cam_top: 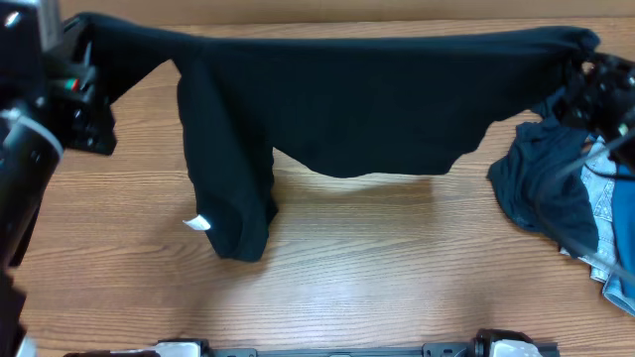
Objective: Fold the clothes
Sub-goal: 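Hold the shirt top with both grippers and lay it flat on the table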
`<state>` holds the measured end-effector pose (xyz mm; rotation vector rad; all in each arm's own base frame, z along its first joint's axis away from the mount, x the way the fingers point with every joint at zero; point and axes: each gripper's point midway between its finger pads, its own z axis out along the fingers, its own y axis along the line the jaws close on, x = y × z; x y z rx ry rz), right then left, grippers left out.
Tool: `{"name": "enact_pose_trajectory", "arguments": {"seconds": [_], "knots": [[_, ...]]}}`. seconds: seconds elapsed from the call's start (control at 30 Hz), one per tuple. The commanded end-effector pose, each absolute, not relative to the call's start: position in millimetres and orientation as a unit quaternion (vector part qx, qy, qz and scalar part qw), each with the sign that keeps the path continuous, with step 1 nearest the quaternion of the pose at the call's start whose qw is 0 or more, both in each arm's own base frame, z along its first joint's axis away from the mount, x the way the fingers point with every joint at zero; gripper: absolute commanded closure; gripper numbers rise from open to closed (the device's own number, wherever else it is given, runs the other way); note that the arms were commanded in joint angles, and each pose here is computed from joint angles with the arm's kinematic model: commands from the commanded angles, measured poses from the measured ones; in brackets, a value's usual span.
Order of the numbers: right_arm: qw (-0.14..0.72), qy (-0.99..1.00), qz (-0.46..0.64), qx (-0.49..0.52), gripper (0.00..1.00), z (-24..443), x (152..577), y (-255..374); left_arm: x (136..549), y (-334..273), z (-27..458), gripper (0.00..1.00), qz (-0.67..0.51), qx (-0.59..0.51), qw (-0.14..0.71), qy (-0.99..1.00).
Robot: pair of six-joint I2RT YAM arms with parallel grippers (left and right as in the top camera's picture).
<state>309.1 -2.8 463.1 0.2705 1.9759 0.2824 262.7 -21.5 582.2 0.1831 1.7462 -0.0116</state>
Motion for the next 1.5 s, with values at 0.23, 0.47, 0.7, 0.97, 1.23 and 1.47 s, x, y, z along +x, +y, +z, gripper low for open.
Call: {"name": "enact_pose_trajectory", "arguments": {"seconds": [0.23,0.47,0.7,0.97,1.23,1.47], "knots": [[0.521,0.831,0.128,0.149,0.96,464.8,253.3,-1.8,156.9,39.1,584.8,0.96,0.082,-0.08,0.652,0.749],[0.508,0.839,0.122,0.151,0.96,455.8,275.5,-5.7,207.0,45.3,542.7,0.96,0.105,-0.087,0.567,0.812],[0.343,0.914,0.133,0.169,0.96,350.5,365.5,-7.5,352.8,41.9,429.9,0.96,0.122,-0.062,0.383,0.914],[0.294,0.936,0.132,0.144,0.96,248.9,476.1,-0.4,492.6,39.1,303.1,0.92,0.13,-0.044,0.298,0.945],[0.383,0.905,0.136,0.126,0.55,255.3,534.3,-4.5,548.8,45.2,271.0,0.38,0.141,-0.024,0.326,0.934],[0.296,0.938,0.119,0.136,0.2,223.9,499.7,-5.1,512.7,0.9,279.1,0.35,0.02,0.022,0.294,0.955]]}}
